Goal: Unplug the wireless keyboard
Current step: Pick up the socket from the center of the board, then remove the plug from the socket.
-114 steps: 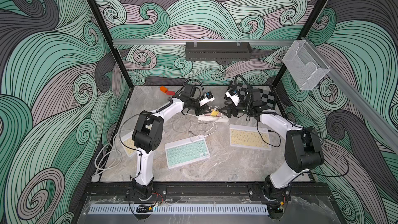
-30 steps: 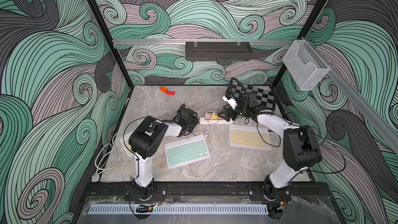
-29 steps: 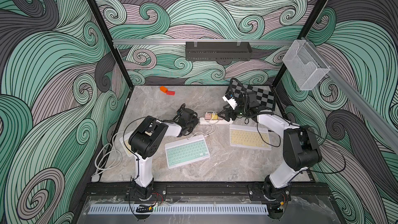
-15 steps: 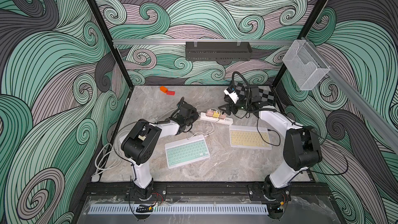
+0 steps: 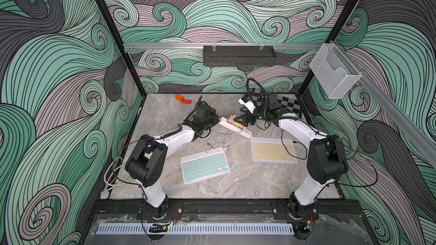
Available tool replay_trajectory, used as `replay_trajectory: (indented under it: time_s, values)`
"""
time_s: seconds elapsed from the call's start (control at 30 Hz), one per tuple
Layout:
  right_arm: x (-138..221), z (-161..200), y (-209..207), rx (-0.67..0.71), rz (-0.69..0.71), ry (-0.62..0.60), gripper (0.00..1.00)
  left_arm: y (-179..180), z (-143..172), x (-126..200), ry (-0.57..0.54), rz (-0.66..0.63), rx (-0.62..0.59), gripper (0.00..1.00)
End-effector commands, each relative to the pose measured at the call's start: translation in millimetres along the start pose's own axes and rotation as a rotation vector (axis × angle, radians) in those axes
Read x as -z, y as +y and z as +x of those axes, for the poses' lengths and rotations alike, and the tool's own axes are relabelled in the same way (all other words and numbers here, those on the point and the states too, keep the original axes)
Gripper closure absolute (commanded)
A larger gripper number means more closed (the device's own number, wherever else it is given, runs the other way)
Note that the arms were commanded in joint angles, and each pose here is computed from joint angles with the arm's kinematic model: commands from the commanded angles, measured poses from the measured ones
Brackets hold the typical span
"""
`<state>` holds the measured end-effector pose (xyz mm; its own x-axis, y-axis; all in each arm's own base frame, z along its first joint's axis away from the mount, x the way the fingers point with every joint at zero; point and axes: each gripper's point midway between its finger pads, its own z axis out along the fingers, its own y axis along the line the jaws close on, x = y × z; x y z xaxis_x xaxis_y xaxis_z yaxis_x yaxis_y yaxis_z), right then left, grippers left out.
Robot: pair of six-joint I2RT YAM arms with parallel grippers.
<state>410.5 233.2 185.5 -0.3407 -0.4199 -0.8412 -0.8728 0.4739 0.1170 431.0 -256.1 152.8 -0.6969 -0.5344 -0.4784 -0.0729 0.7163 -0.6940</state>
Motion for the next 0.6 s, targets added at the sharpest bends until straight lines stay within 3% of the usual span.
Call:
replay_trajectory:
  time_s: [0.0, 0.13, 0.3, 0.57]
  values:
    - [-10, 11, -4, 0.069, 0.015, 0.069, 0.13, -42, -23, 20, -0.034, 0.104, -0.051, 1.0]
    - [-15, 19, -12, 0.092, 0.028, 0.142, 0.15, -46, -26, 28, -0.043, 0.109, -0.085, 1.0]
    - [-20, 20, 0, 0.11, -0.03, 0.185, 0.28, -54, -32, 35, -0.062, 0.125, -0.114, 1.0]
    - [-25, 5, 18, 0.128, -0.088, 0.146, 0.48, -62, -32, 32, -0.052, 0.147, -0.125, 1.0]
